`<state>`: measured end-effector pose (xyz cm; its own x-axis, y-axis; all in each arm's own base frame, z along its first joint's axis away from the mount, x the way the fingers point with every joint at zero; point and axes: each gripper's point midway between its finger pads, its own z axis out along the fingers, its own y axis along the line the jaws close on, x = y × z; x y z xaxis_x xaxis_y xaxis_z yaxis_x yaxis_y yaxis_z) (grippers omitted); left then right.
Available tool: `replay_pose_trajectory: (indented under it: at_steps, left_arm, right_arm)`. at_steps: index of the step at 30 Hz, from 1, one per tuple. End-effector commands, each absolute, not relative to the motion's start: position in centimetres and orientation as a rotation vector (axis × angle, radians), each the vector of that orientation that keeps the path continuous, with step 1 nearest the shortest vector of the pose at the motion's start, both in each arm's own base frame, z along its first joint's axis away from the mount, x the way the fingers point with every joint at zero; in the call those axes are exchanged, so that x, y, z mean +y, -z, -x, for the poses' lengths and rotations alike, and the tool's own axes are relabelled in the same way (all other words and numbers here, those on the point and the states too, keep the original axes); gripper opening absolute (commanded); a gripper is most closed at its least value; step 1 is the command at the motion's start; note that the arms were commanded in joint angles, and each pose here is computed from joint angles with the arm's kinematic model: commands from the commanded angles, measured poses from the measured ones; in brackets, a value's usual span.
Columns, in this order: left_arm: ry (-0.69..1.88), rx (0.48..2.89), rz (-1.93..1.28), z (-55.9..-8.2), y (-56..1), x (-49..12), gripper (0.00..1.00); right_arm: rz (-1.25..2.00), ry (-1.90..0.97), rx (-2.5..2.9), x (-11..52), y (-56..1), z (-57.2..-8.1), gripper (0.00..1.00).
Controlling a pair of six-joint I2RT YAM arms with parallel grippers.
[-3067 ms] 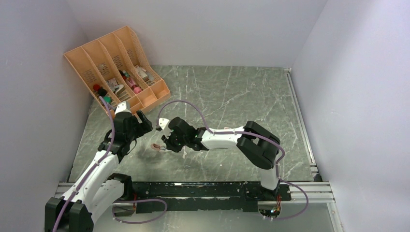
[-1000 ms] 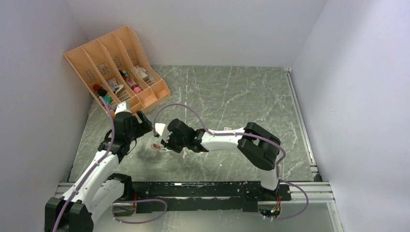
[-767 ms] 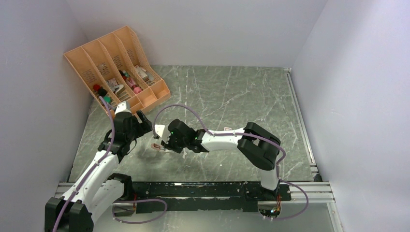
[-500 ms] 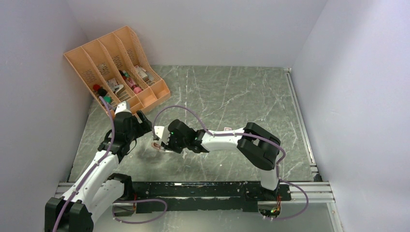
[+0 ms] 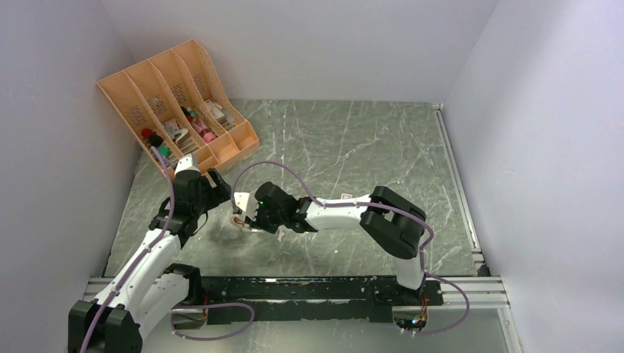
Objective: Load the staples into the stapler
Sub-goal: Install the staple into the stapler.
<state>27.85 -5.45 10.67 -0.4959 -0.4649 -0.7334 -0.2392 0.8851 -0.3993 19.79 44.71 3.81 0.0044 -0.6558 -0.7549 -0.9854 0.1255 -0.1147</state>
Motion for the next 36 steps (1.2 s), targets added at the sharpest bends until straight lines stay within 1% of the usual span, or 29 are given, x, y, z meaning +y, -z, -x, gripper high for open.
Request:
replay_pose_trajectory:
  at_steps: [1,18,28,36]
  left_arm:
    - [0.329,2.067,0.496,-28.6,-12.1,-5.6,0.83]
    - [0.331,2.068,0.498,-28.6,-11.9,-5.6,0.84]
    - [0.33,2.064,0.499,-28.6,-12.1,-5.6,0.84]
    - [0.329,2.062,0.499,-28.6,-12.1,-5.6,0.84]
  right_arm:
    - [1.644,-0.591,1.767,44.2,-2.3,-19.3,0.17]
    - [1.65,-0.574,1.803,44.3,-1.6,-19.6,0.18]
    - [1.633,-0.604,1.8,44.7,-2.0,-19.4,0.33]
    - [1.595,-0.626,1.775,45.2,-3.4,-19.5,0.43]
